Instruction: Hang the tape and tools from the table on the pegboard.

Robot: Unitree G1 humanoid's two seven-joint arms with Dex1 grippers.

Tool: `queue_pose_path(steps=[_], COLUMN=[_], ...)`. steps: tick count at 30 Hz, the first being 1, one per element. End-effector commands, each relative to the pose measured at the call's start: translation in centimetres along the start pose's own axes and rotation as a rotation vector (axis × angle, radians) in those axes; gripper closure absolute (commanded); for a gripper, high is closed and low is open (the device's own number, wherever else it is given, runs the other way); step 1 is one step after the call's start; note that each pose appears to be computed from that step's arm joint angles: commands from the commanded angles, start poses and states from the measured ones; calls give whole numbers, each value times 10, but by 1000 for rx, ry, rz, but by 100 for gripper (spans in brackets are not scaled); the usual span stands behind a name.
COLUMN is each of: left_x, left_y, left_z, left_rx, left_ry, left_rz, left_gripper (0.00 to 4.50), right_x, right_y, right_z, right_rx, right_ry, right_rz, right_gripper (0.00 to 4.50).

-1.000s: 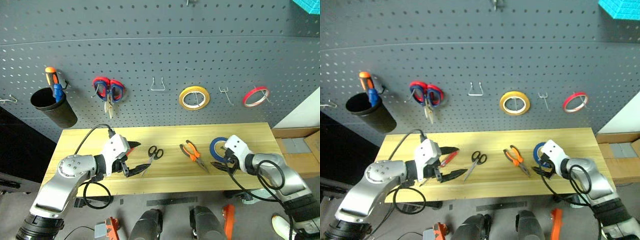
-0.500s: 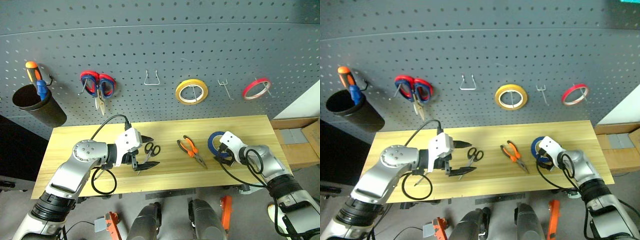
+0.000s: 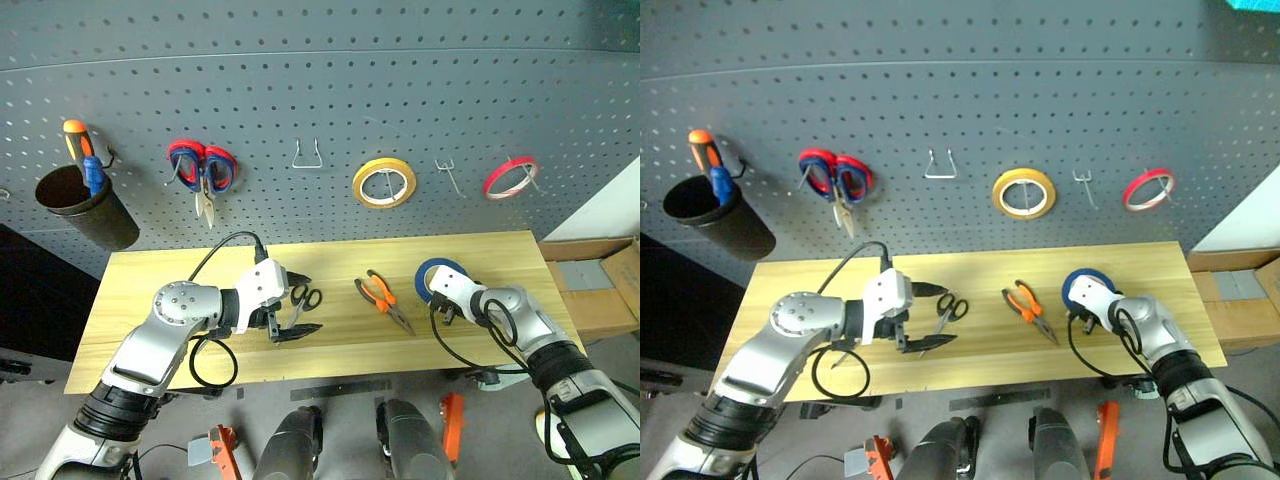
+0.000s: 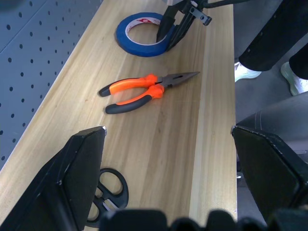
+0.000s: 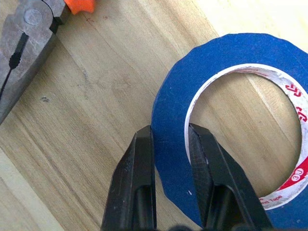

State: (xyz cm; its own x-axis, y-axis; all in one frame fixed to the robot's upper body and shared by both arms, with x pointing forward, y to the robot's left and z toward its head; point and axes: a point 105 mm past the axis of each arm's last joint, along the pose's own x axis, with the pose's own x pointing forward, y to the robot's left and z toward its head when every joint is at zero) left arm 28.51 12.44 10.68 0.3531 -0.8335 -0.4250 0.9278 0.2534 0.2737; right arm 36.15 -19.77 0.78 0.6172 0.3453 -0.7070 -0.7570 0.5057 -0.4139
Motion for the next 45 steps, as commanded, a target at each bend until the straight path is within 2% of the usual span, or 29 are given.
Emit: queue_pose_path(steps=[1,7,11,16,20,21,26,32,38,44,45], left_x=[3,4,4,5,4,3,-5,-9,-11,-16,-17], left_y=[2,7,13,15,22,27,43,44,43,44,45], left_z=[7,12,19,25,37,44,76,92,90,79,76], left_rx=[41,47,24,35,37,42,45,46,57,58,58], left_ry=[-25,-52,-93,-114,-163,-195,-328,-378,-359,-319,-310], left_rz=[-5,5,25,25,44,66,154,182,201,223,229], left_gripper=[0,0,0,0,0,0,0,0,0,0,0], right_x=[-8,-61,-105,-132,-150,-153,-145,-125,-102,-79,-78], right_y=[0,-19,11,34,35,28,-2,-23,-37,-27,-25], right_z=[-21,10,47,89,122,129,137,137,143,129,128], right_rx=[26,14,-38,-215,-330,-332,-318,-265,-254,-158,-141], right_ry=[35,-133,-281,-407,-522,-547,-563,-578,-596,-573,-574], right_rz=[-41,-275,-408,-518,-609,-643,-683,-686,-712,-637,-629], right_gripper=[389,390,390,390,390,390,390,390,390,390,356])
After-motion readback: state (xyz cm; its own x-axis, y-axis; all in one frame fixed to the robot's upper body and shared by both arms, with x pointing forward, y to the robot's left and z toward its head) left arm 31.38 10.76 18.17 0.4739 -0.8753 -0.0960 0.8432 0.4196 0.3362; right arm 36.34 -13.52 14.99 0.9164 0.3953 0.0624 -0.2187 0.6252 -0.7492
